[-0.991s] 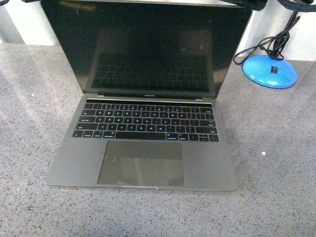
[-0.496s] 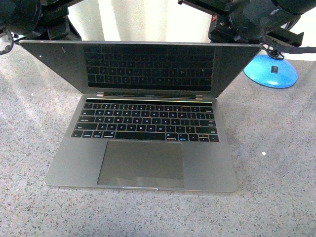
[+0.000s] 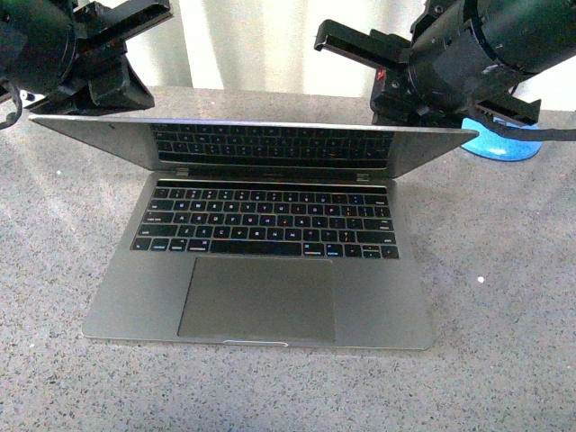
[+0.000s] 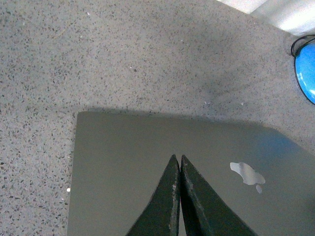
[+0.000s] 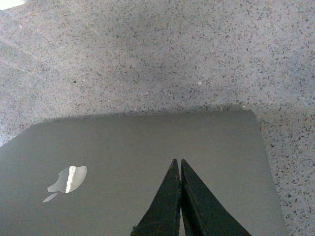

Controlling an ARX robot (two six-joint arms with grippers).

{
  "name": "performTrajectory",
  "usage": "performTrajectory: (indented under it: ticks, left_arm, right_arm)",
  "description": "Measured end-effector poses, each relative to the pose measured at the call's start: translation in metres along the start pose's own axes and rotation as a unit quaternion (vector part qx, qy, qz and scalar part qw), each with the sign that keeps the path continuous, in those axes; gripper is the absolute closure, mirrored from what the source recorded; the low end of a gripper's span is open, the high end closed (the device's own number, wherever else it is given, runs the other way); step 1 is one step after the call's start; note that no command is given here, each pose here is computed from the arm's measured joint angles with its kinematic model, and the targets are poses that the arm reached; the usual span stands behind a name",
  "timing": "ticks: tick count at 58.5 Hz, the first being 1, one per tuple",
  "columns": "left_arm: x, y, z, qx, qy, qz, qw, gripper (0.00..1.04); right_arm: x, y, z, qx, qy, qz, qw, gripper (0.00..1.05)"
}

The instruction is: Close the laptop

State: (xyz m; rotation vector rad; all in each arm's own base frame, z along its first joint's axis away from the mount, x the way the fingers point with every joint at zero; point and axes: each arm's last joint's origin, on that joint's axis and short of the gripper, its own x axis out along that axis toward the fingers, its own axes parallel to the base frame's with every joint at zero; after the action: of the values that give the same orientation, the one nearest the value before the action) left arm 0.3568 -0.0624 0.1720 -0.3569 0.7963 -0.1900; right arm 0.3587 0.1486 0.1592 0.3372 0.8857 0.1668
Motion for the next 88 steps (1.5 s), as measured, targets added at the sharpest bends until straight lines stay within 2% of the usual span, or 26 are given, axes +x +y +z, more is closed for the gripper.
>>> performTrajectory:
  ticks: [16, 48, 88]
  left_arm:
    - [-0.001, 0.005, -0.013, -0.009, 0.015, 0.003, 1.000, 1.01]
    - [-0.001, 0.006, -0.021, -0.029, 0.024, -0.006, 0.999, 1.01]
    - [0.002, 0.007, -0.050, -0.048, 0.051, -0.007, 0.998, 1.01]
  right_arm:
    - [0.003, -0.004, -0.009, 0.001, 0.006, -0.002, 1.000, 1.04]
    - [0.005, -0.006, -0.021, 0.001, 0.015, -0.004, 1.000, 1.04]
    - [0.009, -0.019, -0.039, 0.006, 0.029, -0.012, 0.999, 1.04]
